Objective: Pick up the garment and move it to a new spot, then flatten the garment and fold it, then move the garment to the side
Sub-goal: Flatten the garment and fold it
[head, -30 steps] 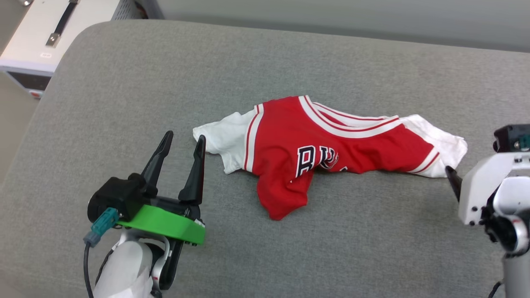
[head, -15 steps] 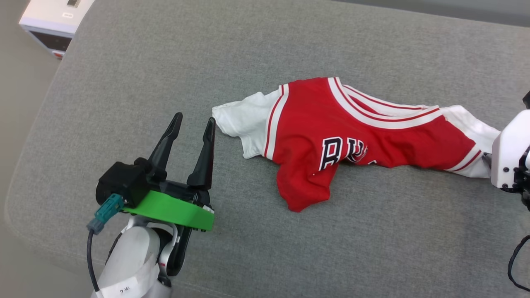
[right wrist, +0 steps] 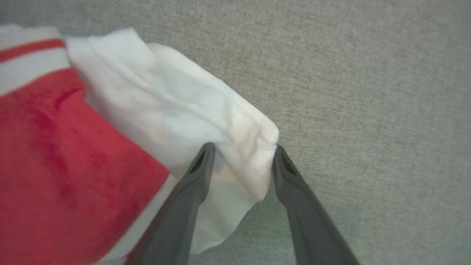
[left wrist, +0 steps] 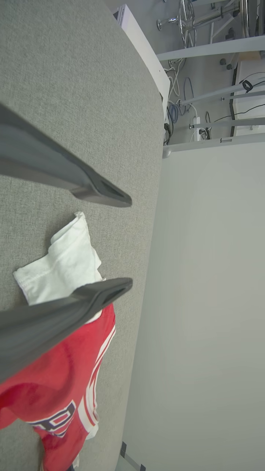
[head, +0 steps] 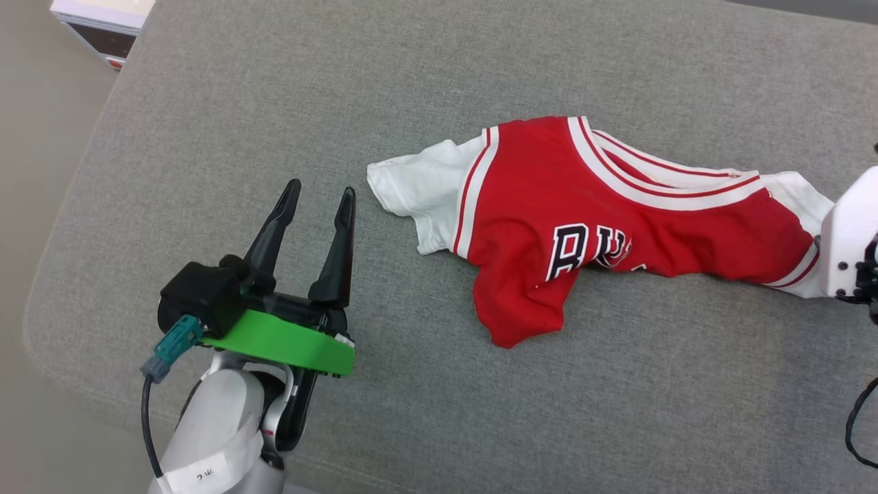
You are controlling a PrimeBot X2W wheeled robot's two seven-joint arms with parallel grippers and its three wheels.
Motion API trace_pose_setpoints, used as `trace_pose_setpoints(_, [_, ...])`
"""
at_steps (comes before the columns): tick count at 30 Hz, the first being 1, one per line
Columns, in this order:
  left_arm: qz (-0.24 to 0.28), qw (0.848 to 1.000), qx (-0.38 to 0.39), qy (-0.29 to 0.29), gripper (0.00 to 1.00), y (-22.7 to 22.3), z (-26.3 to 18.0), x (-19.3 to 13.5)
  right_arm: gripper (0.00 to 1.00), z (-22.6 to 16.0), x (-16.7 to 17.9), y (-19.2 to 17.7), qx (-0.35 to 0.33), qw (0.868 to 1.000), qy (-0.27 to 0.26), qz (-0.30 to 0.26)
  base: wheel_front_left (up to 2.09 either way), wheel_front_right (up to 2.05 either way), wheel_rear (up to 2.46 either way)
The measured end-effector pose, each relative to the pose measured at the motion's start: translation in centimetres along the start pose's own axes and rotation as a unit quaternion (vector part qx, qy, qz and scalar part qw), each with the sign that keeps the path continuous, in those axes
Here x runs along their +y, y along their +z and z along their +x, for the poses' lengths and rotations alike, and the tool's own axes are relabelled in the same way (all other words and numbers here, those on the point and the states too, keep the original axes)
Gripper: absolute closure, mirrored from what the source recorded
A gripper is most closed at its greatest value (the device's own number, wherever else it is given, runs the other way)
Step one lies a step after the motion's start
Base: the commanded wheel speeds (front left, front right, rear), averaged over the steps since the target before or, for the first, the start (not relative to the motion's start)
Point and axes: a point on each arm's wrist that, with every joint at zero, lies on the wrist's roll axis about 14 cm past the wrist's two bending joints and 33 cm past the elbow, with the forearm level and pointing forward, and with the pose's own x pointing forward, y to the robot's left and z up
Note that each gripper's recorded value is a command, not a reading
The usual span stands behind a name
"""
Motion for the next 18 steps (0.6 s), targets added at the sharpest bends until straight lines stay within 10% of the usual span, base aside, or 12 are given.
trace_pose_setpoints(18, [-0.017,0.990,0.125,-0.058,0.00,-3.1,2.0,0.0,1.00,-4.2,-1.8,-2.9,-0.051,0.998,-0.002,0.038,0.00,0.00,0.00])
